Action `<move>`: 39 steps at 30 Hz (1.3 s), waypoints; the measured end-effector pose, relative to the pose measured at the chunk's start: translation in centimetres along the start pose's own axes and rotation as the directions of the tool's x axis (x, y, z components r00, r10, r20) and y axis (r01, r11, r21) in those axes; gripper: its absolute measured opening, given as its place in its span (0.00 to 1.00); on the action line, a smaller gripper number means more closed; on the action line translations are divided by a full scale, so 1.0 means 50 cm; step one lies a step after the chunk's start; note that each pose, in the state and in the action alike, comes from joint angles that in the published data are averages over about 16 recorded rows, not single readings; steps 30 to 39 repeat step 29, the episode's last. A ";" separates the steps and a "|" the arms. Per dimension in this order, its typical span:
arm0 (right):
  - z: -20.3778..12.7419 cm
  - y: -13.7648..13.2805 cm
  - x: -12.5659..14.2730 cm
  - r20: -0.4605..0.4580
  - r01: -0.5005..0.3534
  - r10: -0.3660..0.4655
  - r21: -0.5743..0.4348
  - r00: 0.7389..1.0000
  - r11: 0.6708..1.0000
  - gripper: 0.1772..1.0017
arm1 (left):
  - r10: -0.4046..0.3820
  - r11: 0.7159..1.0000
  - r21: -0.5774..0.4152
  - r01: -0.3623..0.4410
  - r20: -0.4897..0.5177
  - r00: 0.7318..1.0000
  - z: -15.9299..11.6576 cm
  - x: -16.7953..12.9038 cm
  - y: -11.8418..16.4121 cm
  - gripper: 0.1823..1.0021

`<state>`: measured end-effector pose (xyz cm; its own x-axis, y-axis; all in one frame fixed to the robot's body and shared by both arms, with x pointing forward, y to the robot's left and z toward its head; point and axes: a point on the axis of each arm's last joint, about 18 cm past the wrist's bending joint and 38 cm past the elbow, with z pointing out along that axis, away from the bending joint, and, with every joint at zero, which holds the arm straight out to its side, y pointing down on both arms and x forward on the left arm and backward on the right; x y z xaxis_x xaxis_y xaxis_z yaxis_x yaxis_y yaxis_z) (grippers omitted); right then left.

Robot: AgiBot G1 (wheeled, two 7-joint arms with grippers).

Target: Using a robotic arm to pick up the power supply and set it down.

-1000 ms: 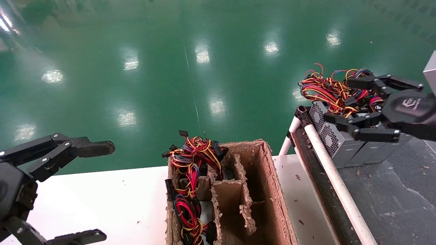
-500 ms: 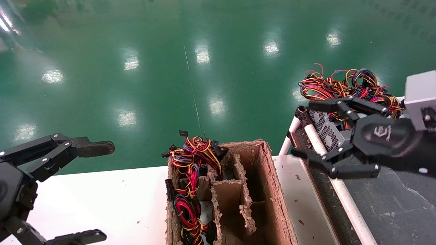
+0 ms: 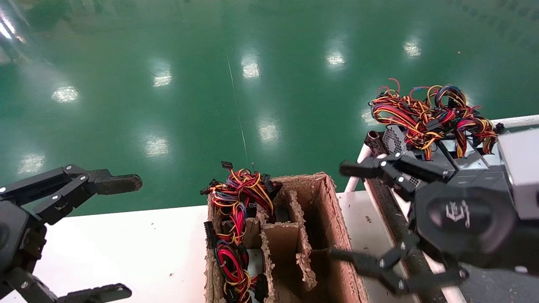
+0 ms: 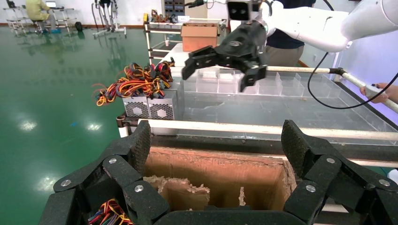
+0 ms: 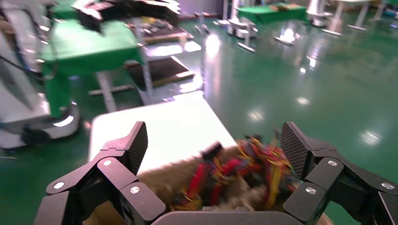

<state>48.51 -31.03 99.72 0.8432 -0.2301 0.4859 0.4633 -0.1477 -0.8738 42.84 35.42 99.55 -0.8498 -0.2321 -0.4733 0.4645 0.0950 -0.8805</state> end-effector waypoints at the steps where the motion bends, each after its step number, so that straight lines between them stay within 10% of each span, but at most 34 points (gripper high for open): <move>1: 0.002 -0.001 -0.006 0.012 -0.002 0.002 0.008 1.000 1.000 1.00 | 0.000 1.000 0.000 0.000 0.000 1.000 0.000 0.000 0.000 1.00; 39: 0.012 -0.003 -0.029 0.062 -0.011 0.008 0.040 0.998 0.999 1.00 | 0.000 1.000 0.000 0.000 0.001 1.000 0.000 0.000 0.000 1.00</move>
